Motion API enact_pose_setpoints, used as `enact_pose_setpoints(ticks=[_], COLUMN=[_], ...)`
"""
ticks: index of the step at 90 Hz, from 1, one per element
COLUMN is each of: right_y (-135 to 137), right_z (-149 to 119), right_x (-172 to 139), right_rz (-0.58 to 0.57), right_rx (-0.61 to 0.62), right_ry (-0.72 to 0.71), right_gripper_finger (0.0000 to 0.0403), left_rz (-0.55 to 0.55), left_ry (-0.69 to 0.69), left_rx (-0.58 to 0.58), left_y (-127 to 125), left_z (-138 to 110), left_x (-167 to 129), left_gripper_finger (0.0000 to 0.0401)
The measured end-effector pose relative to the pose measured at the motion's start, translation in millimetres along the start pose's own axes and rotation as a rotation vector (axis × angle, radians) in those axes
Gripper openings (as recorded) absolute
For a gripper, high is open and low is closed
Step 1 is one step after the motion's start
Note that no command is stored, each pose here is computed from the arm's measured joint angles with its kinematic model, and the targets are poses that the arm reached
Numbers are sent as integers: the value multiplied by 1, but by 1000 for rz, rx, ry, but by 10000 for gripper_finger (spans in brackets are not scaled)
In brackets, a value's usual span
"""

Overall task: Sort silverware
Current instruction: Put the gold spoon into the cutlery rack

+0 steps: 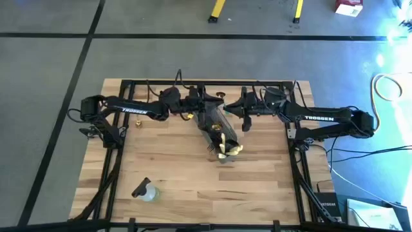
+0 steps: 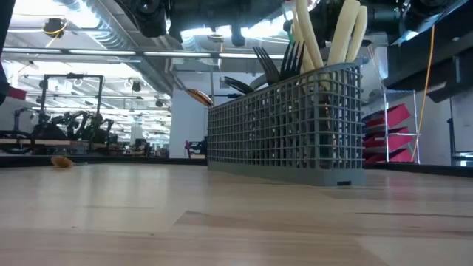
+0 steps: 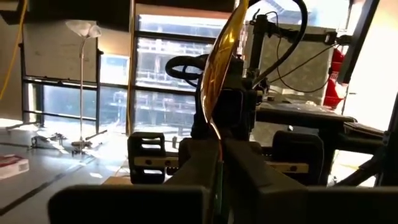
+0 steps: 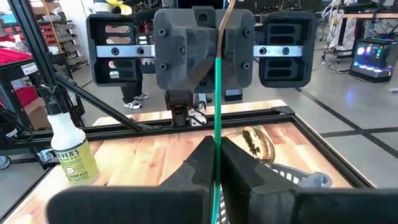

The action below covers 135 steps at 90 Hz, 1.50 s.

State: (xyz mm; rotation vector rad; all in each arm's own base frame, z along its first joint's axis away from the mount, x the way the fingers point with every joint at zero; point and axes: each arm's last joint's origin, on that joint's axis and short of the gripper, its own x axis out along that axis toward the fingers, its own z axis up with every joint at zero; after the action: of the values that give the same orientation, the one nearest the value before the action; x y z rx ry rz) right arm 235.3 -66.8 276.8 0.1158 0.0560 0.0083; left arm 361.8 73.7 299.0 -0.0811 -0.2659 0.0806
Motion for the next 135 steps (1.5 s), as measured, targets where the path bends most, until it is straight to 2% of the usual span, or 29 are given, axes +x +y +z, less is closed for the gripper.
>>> enact_pose_setpoints(ticks=[10,29,40,48,75,93,105,120,135], right_y=[0,0,0,0,1,10,17,22,24], right_z=[0,-1,-2,-2,-2,16,25,26,26], right_x=[0,0,0,0,-3,-26,-48,-70,-77], right_rz=[1,0,-1,11,2,-9,-70,-161,-168], right_rx=[-1,-6,-56,-69,-60,-89,-108,-100,-72], right_ry=[-2,12,20,21,36,-18,-24,10,21], right_gripper_finger=[0,3,23,59,222,286,306,310,310], left_rz=[-8,-27,-39,-44,-46,-84,-102,-133,-8], left_ry=[-14,52,63,65,107,115,113,111,204], left_rx=[-5,-1,-6,-7,-35,-49,-48,-36,81], left_y=[0,0,-1,-1,-1,-6,-14,-30,-49], left_z=[2,3,2,2,-2,-1,4,10,13], left_x=[0,6,6,6,5,4,3,0,-7], left_gripper_finger=[1,0,0,0,0,0,0,0,0])
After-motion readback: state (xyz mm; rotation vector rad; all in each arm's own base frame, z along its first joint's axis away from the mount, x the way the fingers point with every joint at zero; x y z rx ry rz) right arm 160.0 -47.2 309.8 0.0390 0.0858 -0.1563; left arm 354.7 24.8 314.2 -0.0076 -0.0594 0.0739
